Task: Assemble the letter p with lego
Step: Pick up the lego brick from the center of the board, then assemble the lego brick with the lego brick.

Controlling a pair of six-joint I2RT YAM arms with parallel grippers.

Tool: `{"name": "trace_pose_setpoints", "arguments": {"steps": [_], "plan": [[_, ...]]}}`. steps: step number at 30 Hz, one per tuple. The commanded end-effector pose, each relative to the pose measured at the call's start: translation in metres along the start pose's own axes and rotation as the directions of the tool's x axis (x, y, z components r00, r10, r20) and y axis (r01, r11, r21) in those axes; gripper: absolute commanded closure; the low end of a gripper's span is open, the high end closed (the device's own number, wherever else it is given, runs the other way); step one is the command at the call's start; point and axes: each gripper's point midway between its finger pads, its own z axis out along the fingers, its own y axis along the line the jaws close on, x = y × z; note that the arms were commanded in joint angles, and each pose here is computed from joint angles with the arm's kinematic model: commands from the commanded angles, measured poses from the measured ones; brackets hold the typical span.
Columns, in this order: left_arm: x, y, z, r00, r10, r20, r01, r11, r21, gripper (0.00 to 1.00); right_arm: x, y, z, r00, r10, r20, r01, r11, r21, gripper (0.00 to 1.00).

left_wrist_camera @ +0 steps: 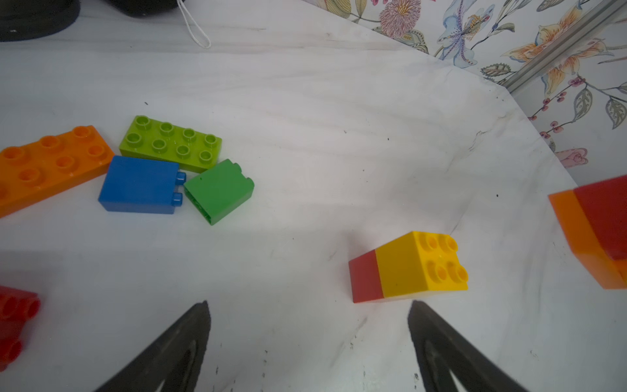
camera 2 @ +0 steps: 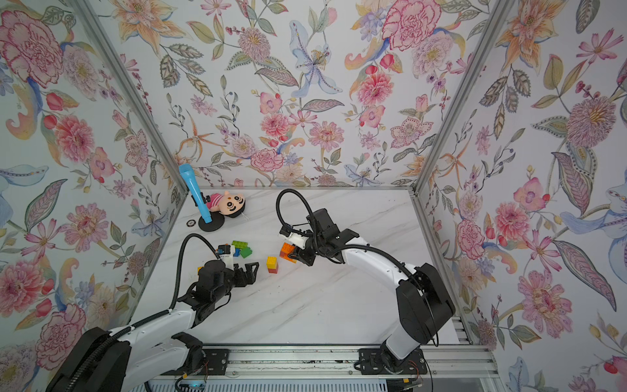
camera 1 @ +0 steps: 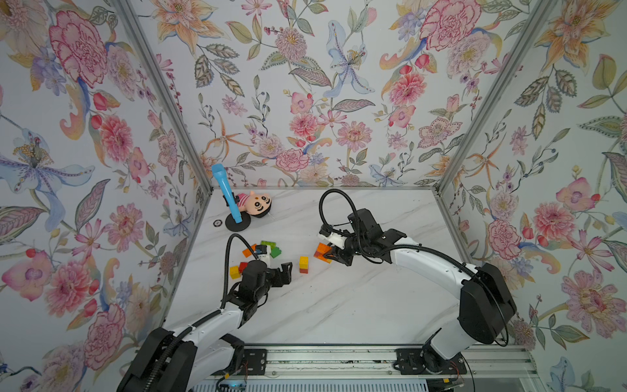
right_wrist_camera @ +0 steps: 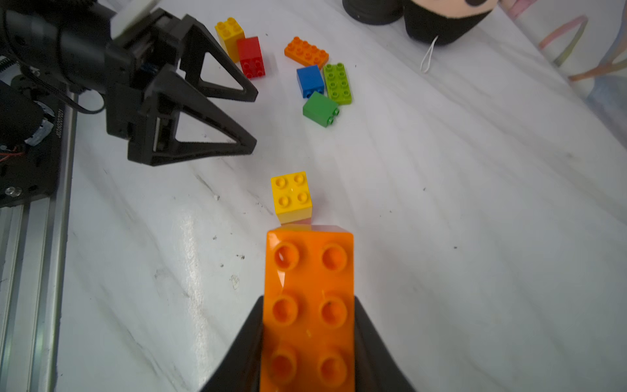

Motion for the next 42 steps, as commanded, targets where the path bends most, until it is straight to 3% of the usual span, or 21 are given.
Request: {"name": "trace_pose_setpoints", "arguments": {"steps": [1,8,16,42], "plan": [[-0.009,-0.010,-0.006,0.999,0.027,0.017,-0.028,0.998,0.062,0.04,0.002,0.016,0.010,0.996,-0.073,-0.056,0.066,0.990,-0.124,0.67],[-0.018,-0.010,-0.012,0.999,0.001,0.051,-0.007,0.995,0.101,0.03,-0.002,0.017,0.036,0.978,-0.154,-0.142,0.123,0.971,-0.204,0.68],[-0.019,-0.007,-0.010,0.998,-0.025,0.054,0.017,0.991,0.131,0.03,-0.010,0.019,0.047,0.968,-0.191,-0.164,0.142,0.953,-0.268,0.68],[-0.033,-0.016,-0.011,0.997,-0.028,0.072,0.016,0.986,0.166,0.03,-0.003,0.008,0.071,0.959,-0.111,-0.261,0.053,0.973,-0.223,0.71]]}}
